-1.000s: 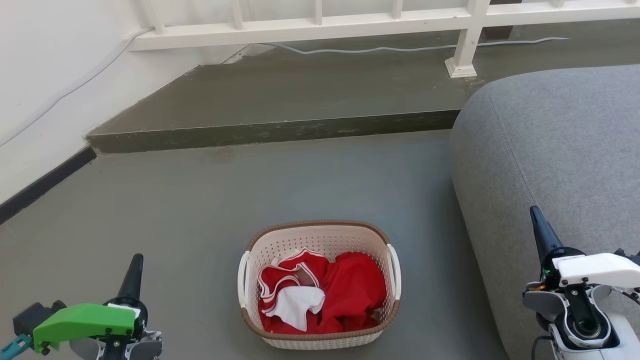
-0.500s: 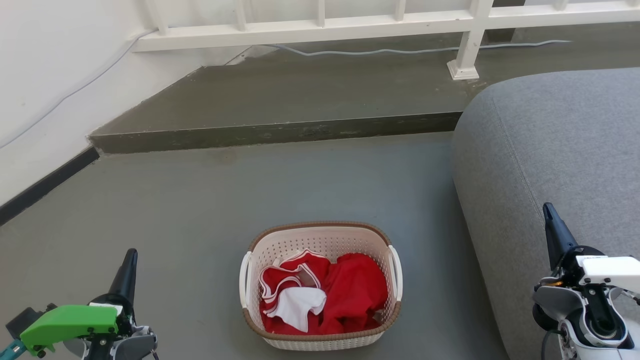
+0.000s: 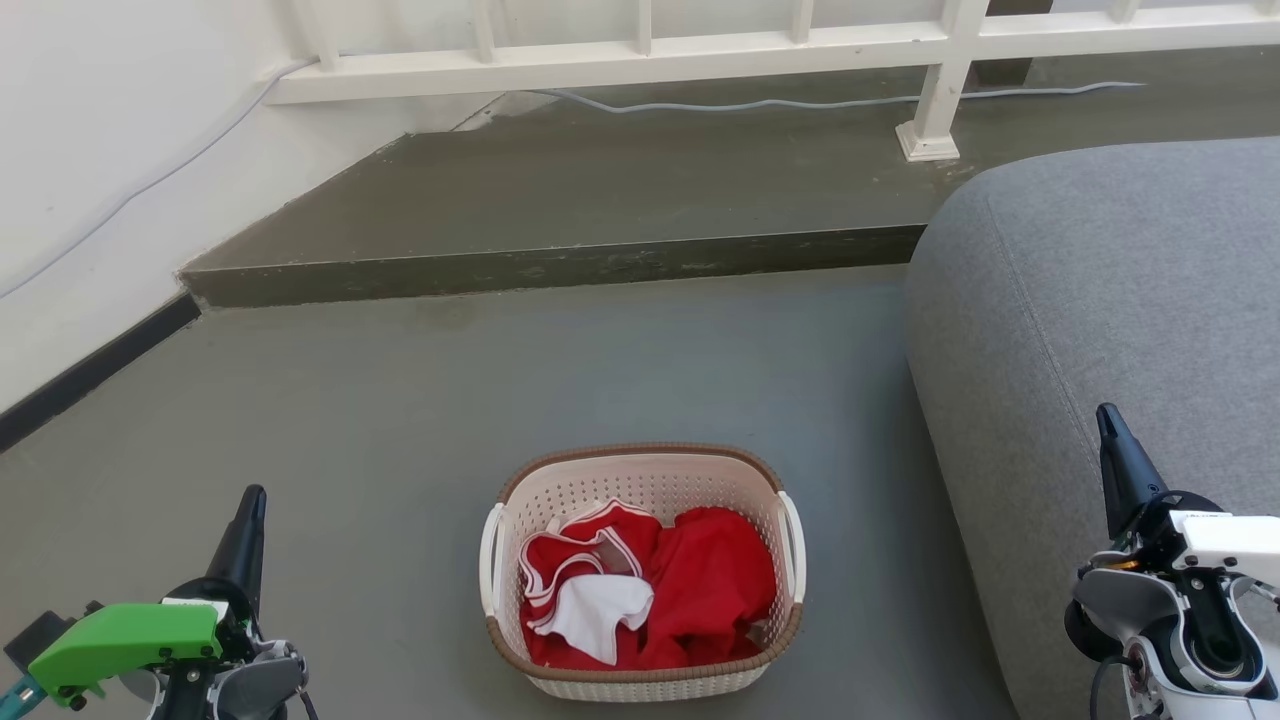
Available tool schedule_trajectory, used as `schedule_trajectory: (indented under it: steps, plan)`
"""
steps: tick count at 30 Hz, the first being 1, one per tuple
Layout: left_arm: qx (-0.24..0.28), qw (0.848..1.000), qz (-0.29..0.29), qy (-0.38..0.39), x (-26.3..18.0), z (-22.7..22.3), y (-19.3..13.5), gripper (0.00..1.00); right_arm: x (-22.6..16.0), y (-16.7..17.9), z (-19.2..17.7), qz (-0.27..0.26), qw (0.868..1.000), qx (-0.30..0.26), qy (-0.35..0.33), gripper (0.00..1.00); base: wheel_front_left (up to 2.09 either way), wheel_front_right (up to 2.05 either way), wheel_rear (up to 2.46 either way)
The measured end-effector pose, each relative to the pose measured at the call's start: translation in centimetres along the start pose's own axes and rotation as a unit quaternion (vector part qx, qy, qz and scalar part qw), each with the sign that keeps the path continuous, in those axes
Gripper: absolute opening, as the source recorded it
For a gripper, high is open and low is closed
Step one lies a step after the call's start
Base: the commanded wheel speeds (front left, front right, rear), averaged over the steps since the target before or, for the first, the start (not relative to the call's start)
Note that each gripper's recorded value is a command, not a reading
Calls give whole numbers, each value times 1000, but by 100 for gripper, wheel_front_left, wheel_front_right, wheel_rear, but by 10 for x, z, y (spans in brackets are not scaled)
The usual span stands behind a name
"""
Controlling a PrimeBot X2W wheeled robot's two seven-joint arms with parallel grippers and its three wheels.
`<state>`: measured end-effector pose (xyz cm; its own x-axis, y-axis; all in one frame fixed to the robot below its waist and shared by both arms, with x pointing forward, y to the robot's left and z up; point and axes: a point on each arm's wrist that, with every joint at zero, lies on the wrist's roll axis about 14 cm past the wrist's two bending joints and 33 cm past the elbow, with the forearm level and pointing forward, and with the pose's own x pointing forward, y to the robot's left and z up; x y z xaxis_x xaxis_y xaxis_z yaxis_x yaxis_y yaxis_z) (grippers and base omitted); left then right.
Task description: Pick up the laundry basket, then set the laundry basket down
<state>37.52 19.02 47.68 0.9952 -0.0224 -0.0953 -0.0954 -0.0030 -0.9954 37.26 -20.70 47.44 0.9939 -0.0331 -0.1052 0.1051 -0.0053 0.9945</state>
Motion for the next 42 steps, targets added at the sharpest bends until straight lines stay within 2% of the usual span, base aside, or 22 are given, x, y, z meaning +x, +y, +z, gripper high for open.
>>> schedule_trajectory:
  steps: [42]
  plan:
    - [0, 1000, -1, 0, 0, -1, -1, 0, 0, 0, 0, 0, 1000, 1, 1, 0, 0, 0, 0]
